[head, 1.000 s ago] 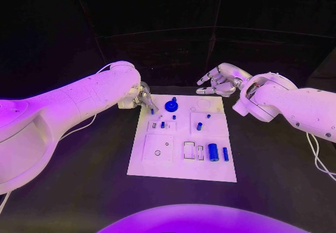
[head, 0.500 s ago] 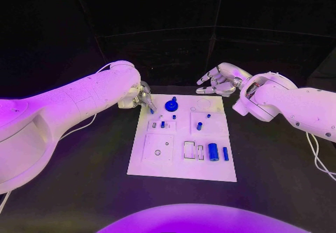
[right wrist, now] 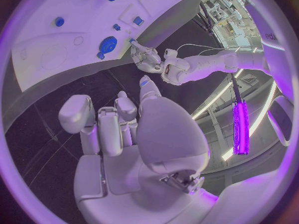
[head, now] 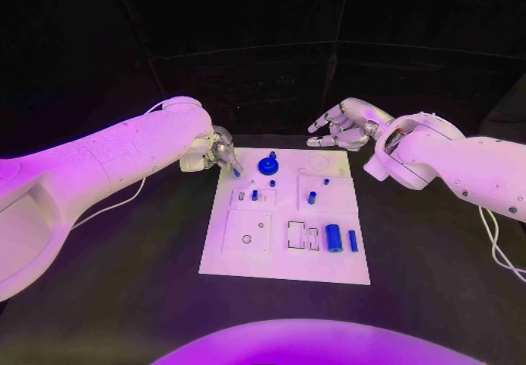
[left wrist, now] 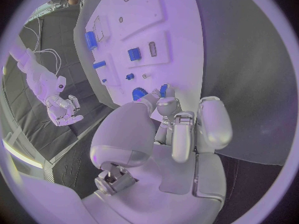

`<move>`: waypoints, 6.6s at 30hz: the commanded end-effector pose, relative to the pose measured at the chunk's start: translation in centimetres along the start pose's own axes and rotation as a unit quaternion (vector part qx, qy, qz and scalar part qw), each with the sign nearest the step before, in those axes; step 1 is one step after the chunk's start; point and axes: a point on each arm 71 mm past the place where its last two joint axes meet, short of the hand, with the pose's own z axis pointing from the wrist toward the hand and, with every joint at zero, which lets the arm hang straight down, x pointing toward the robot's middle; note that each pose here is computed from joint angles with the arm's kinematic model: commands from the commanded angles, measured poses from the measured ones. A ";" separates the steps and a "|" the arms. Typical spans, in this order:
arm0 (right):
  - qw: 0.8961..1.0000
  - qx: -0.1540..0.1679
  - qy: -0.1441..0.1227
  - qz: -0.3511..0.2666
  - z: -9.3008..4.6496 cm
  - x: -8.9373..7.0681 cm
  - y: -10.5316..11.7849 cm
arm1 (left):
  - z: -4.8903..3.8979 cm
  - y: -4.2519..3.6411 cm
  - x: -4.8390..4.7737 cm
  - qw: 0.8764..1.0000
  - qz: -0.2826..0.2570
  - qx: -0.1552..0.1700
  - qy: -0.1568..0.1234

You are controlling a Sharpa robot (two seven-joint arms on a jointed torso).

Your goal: Assemble the parts on the task board

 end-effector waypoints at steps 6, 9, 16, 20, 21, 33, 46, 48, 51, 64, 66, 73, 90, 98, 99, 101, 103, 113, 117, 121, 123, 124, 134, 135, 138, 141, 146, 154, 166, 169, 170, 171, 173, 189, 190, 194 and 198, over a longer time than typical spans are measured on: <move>1.000 -0.001 0.002 0.000 -0.1 -0.2 -0.1 | -1.56 0.27 0.10 0.998 -0.045 0.038 -0.028; 1.000 0.000 0.002 0.000 -0.1 -0.2 -0.1 | -2.14 0.47 0.33 0.997 -0.050 0.044 -0.036; 1.000 0.001 0.002 0.000 -0.1 -0.3 -0.2 | -3.12 0.88 1.74 0.995 -0.053 0.060 -0.053; 1.000 0.001 0.003 0.000 -0.1 -0.3 -0.3 | -3.33 1.08 3.01 0.995 -0.052 0.067 -0.056; 1.000 0.002 0.003 0.000 -0.1 -0.3 -0.3 | -3.34 1.11 3.20 0.995 -0.052 0.067 -0.056; 1.000 0.002 0.005 0.000 -0.1 -0.3 -0.3 | -3.18 1.03 5.79 0.995 -0.040 0.071 -0.051; 1.000 0.002 0.005 0.000 -0.1 -0.2 -0.3 | -3.04 0.94 6.91 0.998 -0.027 0.054 -0.024; 1.000 0.002 0.005 0.000 -0.1 -0.2 -0.3 | -3.02 0.98 6.97 0.998 -0.025 0.051 -0.022; 1.000 0.002 0.006 0.000 -0.1 -0.2 -0.3 | -3.00 1.03 7.06 0.998 -0.022 0.047 -0.018; 1.000 0.002 0.006 0.000 -0.1 -0.2 -0.3 | -2.92 1.29 7.06 0.999 -0.010 0.037 -0.015; 1.000 0.002 0.006 0.000 -0.1 -0.2 -0.3 | -2.92 1.29 7.09 0.999 -0.009 0.037 -0.013; 1.000 0.002 0.006 0.000 -0.1 -0.2 -0.3 | -2.89 1.34 7.08 0.999 -0.008 0.035 -0.013; 1.000 0.001 0.006 0.000 -0.1 -0.2 -0.2 | -2.69 1.03 7.13 0.999 -0.005 0.035 -0.008; 1.000 0.001 0.006 0.000 -0.1 -0.2 -0.3 | -2.55 0.92 7.10 0.999 -0.003 0.034 -0.006; 1.000 0.001 0.006 0.000 -0.1 -0.2 -0.3 | -2.53 0.90 7.10 0.999 -0.003 0.034 -0.005; 1.000 0.001 0.006 0.000 -0.1 -0.2 -0.3 | -2.49 0.86 7.10 0.999 -0.002 0.034 -0.004; 1.000 0.001 0.006 0.000 -0.1 -0.2 -0.3 | -2.44 0.83 7.08 0.999 -0.002 0.033 -0.004; 1.000 0.001 0.006 0.000 -0.1 -0.2 -0.2 | -2.28 0.82 7.02 1.000 -0.001 0.031 -0.001; 1.000 0.001 0.006 0.000 -0.1 -0.2 -0.2 | -2.25 0.78 7.01 1.000 -0.001 0.031 -0.001; 1.000 0.001 0.006 0.000 -0.1 -0.2 -0.2 | -2.23 0.76 7.00 1.000 -0.001 0.031 -0.002; 1.000 0.001 0.006 0.000 -0.1 -0.2 -0.2 | -2.22 0.76 6.99 1.000 -0.001 0.031 -0.002; 1.000 0.001 0.006 0.000 -0.1 -0.2 -0.2 | -2.21 0.76 6.98 1.000 -0.001 0.031 -0.002; 1.000 0.001 0.006 0.000 -0.1 -0.2 -0.2 | -2.08 1.03 6.70 1.000 -0.007 0.026 -0.010; 1.000 0.001 0.006 0.000 -0.1 -0.2 -0.2 | -2.07 1.06 6.68 1.000 -0.007 0.025 -0.011; 1.000 0.001 0.006 0.000 -0.1 -0.2 -0.2 | -2.03 1.14 6.60 1.000 -0.008 0.024 -0.012; 1.000 0.001 0.006 0.000 -0.1 -0.2 -0.2 | -2.01 1.18 6.56 1.000 -0.009 0.023 -0.013; 1.000 0.001 0.006 0.000 -0.1 -0.2 -0.2 | -2.03 1.16 6.55 1.000 -0.010 0.024 -0.015; 1.000 0.001 0.006 0.000 -0.1 -0.2 -0.3 | -2.29 1.30 6.40 0.999 -0.026 0.035 -0.029; 1.000 0.002 0.006 0.000 -0.1 -0.3 -0.4 | -3.47 2.11 4.84 0.977 -0.136 0.122 -0.110; 1.000 0.002 0.006 0.000 -0.1 -0.3 -0.4 | -3.75 1.77 4.34 0.965 -0.156 0.164 -0.135; 1.000 0.003 0.006 0.000 0.0 -0.3 -0.4 | -3.80 1.60 4.24 0.962 -0.157 0.176 -0.140; 1.000 0.003 0.005 -0.001 0.0 -0.3 -0.4 | -3.88 1.30 4.09 0.957 -0.159 0.194 -0.147; 1.000 0.003 0.005 -0.001 0.0 -0.3 -0.4 | -3.98 0.57 3.85 0.946 -0.159 0.231 -0.160; 1.000 0.001 0.005 0.000 0.2 -0.2 -0.3 | -3.16 -4.41 4.77 0.919 0.075 0.330 -0.202; 1.000 0.000 0.005 0.000 0.2 -0.1 -0.3 | -3.04 -4.52 4.85 0.919 0.084 0.329 -0.201; 1.000 -0.001 0.005 0.000 0.3 -0.1 -0.2 | -2.33 -5.12 5.27 0.920 0.127 0.315 -0.194; 1.000 -0.001 0.006 0.000 0.3 0.0 -0.1 | -1.70 -5.49 5.51 0.922 0.155 0.301 -0.186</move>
